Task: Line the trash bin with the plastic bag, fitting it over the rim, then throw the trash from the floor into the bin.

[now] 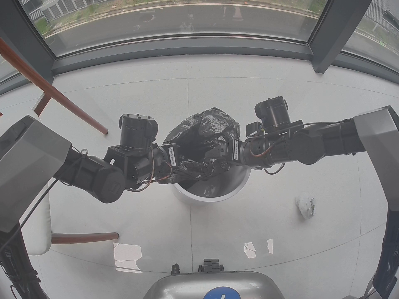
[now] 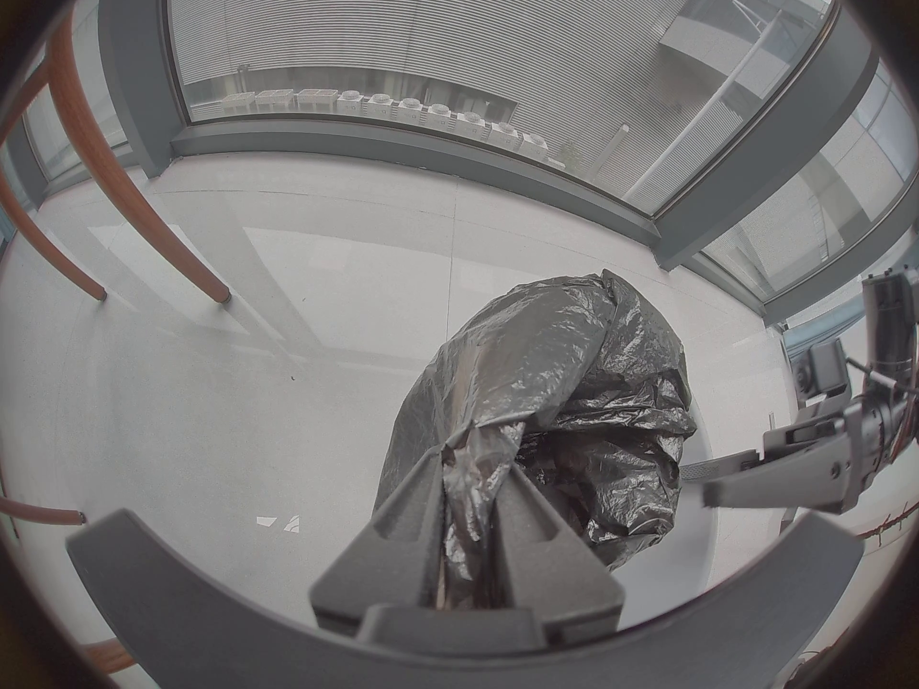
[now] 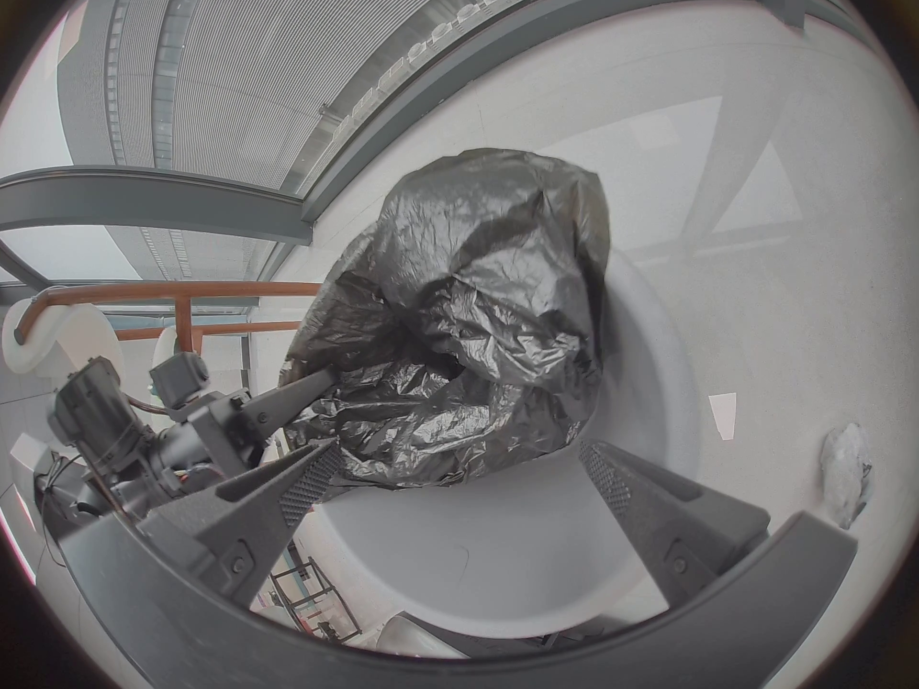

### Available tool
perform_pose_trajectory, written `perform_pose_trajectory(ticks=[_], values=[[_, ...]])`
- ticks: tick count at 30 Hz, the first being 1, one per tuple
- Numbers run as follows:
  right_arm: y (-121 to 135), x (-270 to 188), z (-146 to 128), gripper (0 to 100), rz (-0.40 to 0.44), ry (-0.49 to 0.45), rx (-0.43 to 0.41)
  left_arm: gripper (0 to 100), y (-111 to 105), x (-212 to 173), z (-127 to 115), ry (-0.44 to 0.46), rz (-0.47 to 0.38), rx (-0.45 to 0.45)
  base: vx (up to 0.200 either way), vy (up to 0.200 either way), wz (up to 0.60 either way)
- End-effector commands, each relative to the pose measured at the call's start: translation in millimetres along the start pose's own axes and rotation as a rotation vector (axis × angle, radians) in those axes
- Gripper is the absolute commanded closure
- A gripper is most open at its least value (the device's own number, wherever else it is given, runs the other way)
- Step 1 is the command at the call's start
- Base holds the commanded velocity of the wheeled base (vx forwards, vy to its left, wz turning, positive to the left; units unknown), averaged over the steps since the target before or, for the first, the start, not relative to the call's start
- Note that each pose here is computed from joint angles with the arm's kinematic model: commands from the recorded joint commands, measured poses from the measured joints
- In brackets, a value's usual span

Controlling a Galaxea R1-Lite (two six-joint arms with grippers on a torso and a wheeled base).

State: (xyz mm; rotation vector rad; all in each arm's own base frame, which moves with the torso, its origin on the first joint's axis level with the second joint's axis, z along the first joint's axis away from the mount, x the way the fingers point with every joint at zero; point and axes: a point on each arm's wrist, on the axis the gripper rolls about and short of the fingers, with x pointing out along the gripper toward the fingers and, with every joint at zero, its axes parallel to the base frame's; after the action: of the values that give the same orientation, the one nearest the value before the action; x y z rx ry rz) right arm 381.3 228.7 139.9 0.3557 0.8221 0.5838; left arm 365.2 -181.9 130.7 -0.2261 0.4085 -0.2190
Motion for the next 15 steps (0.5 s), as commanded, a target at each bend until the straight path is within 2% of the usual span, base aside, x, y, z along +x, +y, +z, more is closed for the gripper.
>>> perform_pose_trajectory(ticks=[1,7,10,15], values=[[-8,22,-7,0,-0.016,0.030,0.006,100,-1,-1,0,-0.001,-0.001,0.003,0.000,0.000,0.00],[-10,28,-4,0,-0.035,0.018,0.005,100,-2,-1,2,-0.017,-0.005,0.003,0.000,0.000,0.00],[-15,35,-4,0,-0.080,0.004,-0.026,100,-2,-1,3,-0.019,-0.006,0.010,0.000,0.000,0.00],[-18,37,-3,0,-0.086,0.002,-0.032,100,-2,-1,4,-0.029,-0.009,0.008,0.000,0.000,0.00]])
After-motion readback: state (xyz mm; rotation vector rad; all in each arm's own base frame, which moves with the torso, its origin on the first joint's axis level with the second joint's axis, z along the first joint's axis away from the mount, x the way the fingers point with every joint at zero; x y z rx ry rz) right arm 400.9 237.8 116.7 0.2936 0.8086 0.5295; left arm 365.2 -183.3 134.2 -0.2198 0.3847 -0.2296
